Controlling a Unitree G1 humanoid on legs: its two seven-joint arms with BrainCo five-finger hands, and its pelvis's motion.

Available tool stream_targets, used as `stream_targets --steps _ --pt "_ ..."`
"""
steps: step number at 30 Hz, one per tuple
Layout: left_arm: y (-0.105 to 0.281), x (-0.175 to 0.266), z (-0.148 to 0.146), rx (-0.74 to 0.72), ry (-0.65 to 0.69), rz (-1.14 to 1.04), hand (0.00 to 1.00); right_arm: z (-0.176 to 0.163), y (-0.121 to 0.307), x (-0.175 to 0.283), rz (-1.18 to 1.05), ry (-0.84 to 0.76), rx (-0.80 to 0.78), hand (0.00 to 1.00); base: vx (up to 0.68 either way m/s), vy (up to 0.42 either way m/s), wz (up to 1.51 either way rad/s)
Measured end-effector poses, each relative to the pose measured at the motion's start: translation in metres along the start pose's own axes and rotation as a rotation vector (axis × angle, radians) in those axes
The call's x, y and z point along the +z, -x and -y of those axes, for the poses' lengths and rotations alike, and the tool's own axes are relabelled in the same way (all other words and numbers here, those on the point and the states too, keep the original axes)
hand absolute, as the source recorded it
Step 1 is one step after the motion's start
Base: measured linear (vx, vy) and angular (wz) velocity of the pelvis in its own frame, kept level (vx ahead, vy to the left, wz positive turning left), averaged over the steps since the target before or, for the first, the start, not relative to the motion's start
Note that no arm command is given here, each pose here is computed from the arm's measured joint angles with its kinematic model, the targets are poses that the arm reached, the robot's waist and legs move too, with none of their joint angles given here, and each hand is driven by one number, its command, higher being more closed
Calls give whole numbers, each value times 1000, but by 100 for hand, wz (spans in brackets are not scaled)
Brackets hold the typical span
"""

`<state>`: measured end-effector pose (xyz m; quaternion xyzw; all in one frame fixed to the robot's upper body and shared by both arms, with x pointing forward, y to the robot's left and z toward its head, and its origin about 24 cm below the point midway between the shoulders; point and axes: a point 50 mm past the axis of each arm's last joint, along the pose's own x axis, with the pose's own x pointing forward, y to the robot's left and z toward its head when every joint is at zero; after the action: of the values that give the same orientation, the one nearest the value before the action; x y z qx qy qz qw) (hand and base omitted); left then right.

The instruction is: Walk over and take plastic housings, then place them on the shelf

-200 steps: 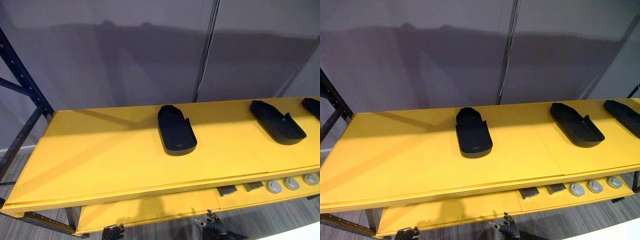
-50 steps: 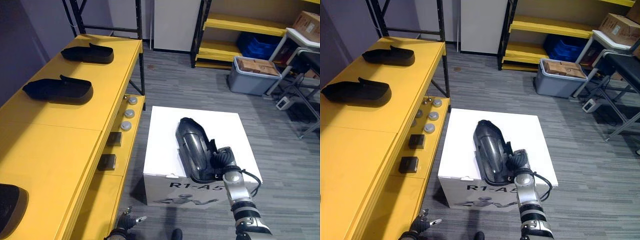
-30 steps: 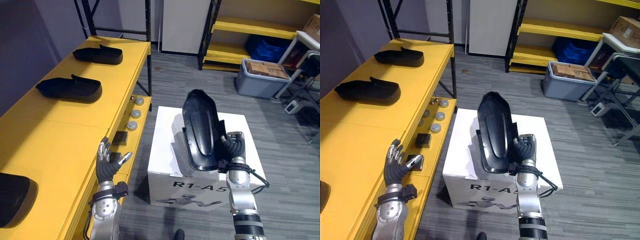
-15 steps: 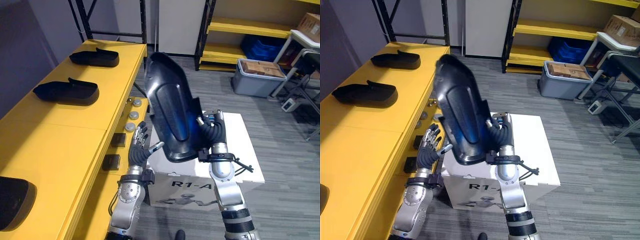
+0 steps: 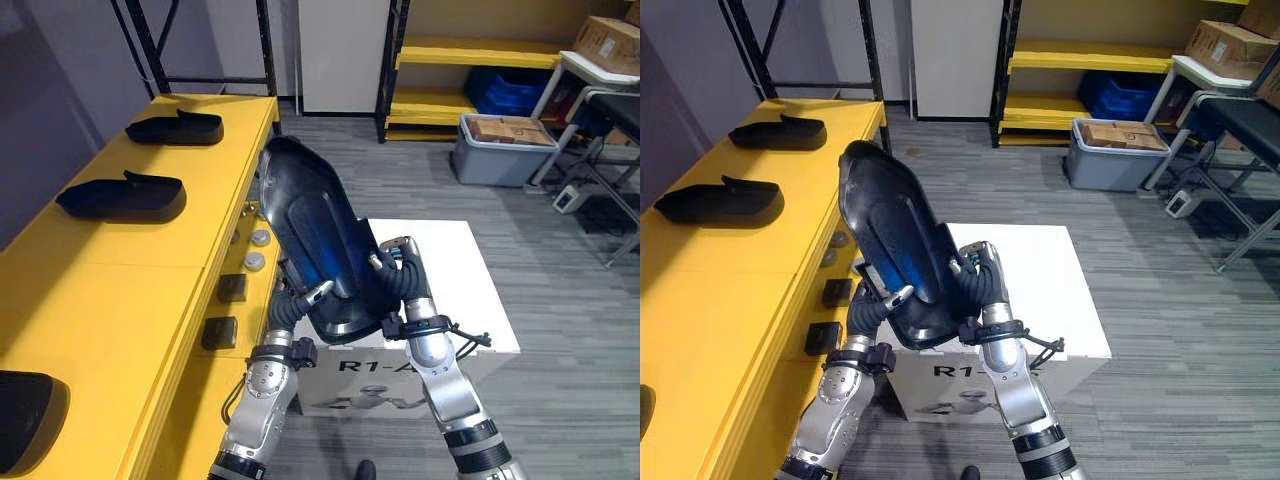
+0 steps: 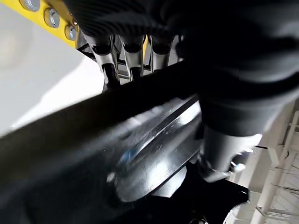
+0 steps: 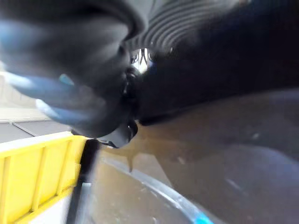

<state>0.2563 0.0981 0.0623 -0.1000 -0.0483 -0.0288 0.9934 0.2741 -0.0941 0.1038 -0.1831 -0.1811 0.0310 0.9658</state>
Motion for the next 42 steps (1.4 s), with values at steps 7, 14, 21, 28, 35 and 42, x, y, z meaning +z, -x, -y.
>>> stream_targets --steps 7,14,21,28,35,42 --pt "-4 3 -13 54 -27 3 100 -9 11 -5 -7 -19 75 0 -4 1 0" --pt "-5 5 -13 23 -98 22 100 10 12 -4 4 -75 91 0 1 4 -1" --pt "1 4 -28 44 -172 18 100 105 13 31 229 -249 -182 0 16 21 -5" --pt "18 0 -52 144 -175 -10 100 170 46 13 257 -440 -455 0 10 19 -7" --pt "34 13 -70 243 -173 38 100 181 134 -97 -323 -369 -800 0 3 17 -3" --pt "48 18 -69 256 -158 58 100 123 227 -159 -875 -432 -822 0 0 3 0"
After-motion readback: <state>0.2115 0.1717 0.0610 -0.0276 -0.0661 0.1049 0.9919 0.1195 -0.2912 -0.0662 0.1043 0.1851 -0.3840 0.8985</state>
